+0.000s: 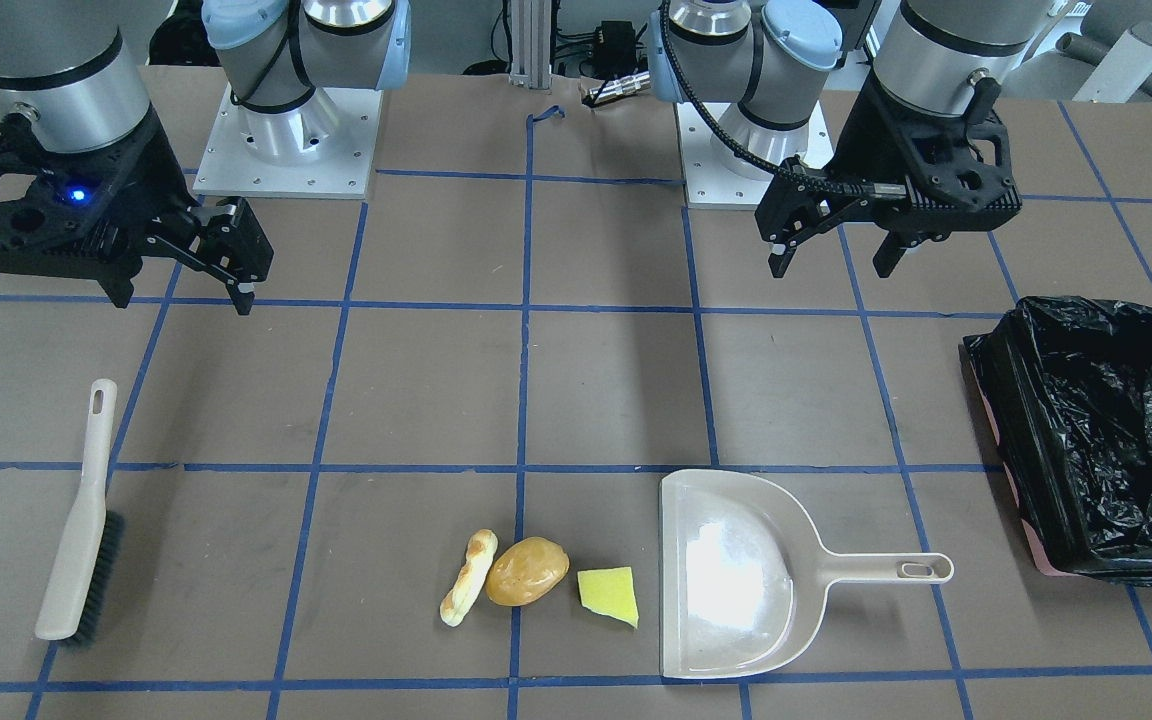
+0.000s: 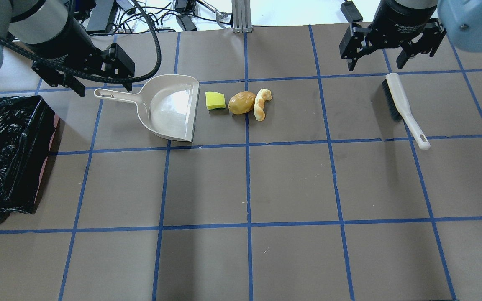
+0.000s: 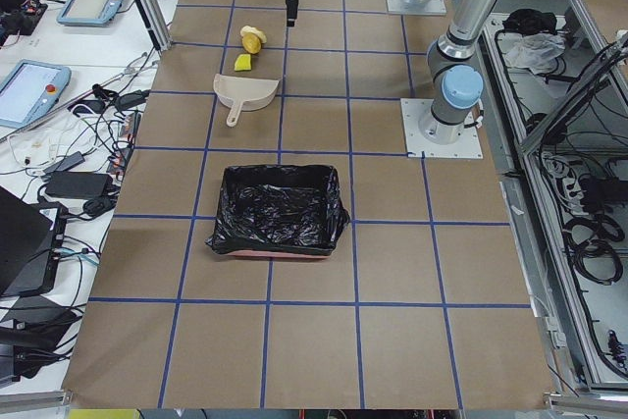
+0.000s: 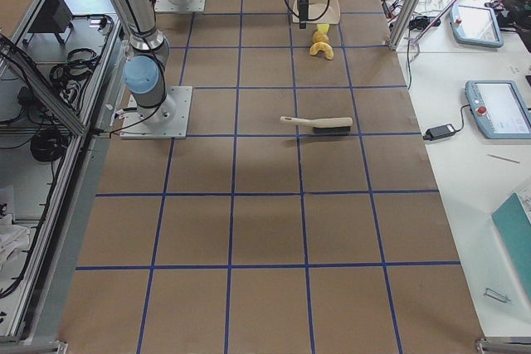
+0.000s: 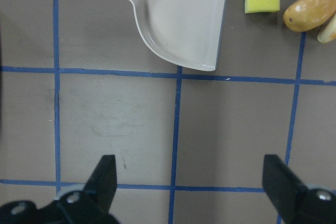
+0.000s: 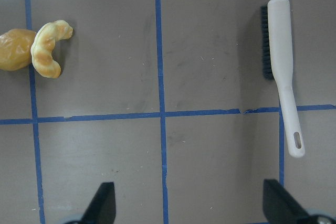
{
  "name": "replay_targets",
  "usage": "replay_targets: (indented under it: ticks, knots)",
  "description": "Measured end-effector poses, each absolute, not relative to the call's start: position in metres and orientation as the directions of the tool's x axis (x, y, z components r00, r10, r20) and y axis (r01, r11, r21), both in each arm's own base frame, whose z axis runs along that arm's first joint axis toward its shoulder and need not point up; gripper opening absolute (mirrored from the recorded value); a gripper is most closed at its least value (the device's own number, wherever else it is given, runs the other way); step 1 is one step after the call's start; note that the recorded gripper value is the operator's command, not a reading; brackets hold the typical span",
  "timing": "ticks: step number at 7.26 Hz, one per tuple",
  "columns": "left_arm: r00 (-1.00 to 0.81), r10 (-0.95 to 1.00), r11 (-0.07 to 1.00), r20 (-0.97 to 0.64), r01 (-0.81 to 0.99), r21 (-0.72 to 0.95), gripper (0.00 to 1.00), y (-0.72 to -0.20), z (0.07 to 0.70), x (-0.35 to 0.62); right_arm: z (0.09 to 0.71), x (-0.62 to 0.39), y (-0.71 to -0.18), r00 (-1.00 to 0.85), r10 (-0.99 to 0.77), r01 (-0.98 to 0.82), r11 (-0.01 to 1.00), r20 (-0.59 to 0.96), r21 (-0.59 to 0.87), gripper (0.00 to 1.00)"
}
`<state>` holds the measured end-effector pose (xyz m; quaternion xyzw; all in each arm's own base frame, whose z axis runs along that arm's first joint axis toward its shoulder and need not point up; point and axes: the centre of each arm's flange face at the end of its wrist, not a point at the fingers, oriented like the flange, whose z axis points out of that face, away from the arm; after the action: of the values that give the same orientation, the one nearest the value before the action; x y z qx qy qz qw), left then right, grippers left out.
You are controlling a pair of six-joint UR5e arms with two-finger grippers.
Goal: Sweep and dump trash into bin
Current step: 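Lower the left gripper to the dustpan handle while the right gripper reaches the brush handle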
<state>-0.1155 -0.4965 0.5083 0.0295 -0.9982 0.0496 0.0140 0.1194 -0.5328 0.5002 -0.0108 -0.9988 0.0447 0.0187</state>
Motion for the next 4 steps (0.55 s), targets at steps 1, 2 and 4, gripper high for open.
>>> replay_targets:
  ticks: [1, 2, 4]
  knots:
    - [-0.998, -0.059, 0.993, 0.029, -0.062, -0.099, 1.0, -0.497, 0.508, -0.114, 0.5, 0.112, -0.535, -1.0, 0.014, 0.013, 0.996, 0.019, -0.086, 1.0]
    - [-0.998, -0.062, 0.993, 0.029, -0.064, -0.101, 1.0, -0.5, 0.505, -0.111, 0.497, 0.099, -0.541, -1.0, 0.011, 0.01, 0.996, 0.008, -0.083, 1.0]
    - [-1.0, -0.011, 0.995, 0.023, -0.014, -0.096, 1.0, -0.513, 0.485, -0.106, 0.469, 0.042, -0.567, -0.999, 0.045, 0.045, 0.998, 0.001, -0.054, 0.97]
